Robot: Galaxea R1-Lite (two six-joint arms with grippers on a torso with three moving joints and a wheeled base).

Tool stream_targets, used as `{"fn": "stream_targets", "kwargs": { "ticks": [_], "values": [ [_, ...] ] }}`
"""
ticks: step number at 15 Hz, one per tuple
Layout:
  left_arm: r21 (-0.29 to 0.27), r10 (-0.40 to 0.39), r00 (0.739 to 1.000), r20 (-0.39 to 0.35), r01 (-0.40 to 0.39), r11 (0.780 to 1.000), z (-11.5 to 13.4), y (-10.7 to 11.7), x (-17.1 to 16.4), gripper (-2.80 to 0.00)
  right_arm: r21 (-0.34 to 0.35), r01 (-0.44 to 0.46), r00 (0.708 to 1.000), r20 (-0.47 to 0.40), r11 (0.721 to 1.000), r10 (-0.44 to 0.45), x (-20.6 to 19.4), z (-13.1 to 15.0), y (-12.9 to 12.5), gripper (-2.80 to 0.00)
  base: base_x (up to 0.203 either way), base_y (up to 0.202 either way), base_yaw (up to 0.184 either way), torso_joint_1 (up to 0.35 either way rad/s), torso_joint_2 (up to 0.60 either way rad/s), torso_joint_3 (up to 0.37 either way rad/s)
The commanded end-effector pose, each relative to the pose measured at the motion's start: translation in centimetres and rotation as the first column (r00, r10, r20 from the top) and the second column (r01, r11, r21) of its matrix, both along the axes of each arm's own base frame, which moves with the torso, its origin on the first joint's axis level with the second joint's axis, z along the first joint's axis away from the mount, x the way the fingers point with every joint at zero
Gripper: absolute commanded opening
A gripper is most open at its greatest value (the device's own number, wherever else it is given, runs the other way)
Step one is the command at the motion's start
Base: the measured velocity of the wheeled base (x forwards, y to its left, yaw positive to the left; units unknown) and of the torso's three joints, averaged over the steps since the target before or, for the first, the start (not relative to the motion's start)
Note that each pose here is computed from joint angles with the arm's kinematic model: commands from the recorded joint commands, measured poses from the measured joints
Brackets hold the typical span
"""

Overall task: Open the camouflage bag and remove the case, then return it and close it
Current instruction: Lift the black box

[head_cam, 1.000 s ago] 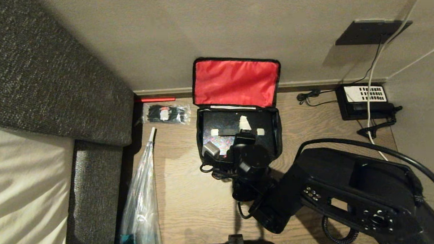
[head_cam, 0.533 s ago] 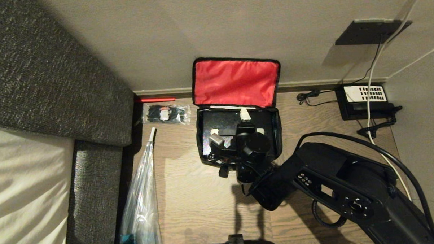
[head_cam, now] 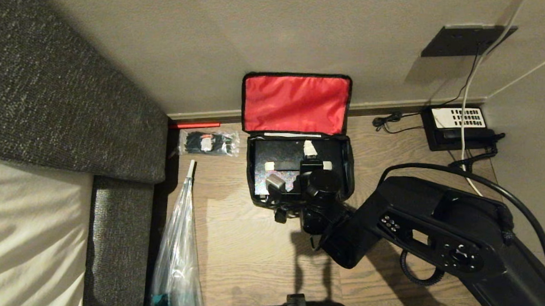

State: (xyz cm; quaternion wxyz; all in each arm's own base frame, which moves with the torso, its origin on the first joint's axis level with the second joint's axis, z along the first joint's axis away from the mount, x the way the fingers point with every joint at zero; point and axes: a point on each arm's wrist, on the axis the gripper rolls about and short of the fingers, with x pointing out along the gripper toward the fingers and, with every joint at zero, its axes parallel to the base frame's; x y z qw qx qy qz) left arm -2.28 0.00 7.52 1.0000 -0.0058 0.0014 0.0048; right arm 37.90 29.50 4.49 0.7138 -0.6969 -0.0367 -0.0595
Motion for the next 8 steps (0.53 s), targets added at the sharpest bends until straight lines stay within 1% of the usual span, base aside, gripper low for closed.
{"fn": "stream_targets", "kwargs": {
  "ticks": [1, 2, 5, 7, 8],
  "values": [
    [-0.001, 0.001, 1.0, -0.001, -0.001, 1.0, -0.1, 0.0, 0.0, -2.8, -0.012, -0.015, 1.0, -0.006, 1.0, 0.015, -1.6, 1.2, 0.0, 0.0, 0.0, 0.0, 0.0, 0.0, 0.0, 0.0],
    [-0.001, 0.001, 1.0, -0.001, -0.001, 1.0, -0.1, 0.0, 0.0, -2.8, 0.001, -0.022, 1.0, 0.006, 1.0, 0.022, -1.9, 1.4, 0.4, 0.0, 0.0, 0.0, 0.0, 0.0, 0.0, 0.0],
    [-0.001, 0.001, 1.0, 0.0, -0.001, 1.0, -0.1, 0.0, 0.0, -2.8, 0.009, -0.02, 1.0, 0.01, 1.0, 0.02, -1.6, 0.7, 0.7, 0.0, 0.0, 0.0, 0.0, 0.0, 0.0, 0.0],
    [-0.001, 0.001, 1.0, -0.002, -0.001, 1.0, -0.1, 0.0, 0.0, -2.8, 0.039, -0.022, 0.999, 0.045, 0.999, 0.02, -1.1, 0.9, 1.1, 0.0, 0.0, 0.0, 0.0, 0.0, 0.0, 0.0],
    [-0.001, 0.001, 1.0, -0.002, -0.001, 1.0, -0.1, 0.0, 0.0, -2.8, 0.043, -0.022, 0.999, 0.049, 0.999, 0.02, -1.0, 0.8, 1.2, 0.0, 0.0, 0.0, 0.0, 0.0, 0.0, 0.0]
  ]
}}
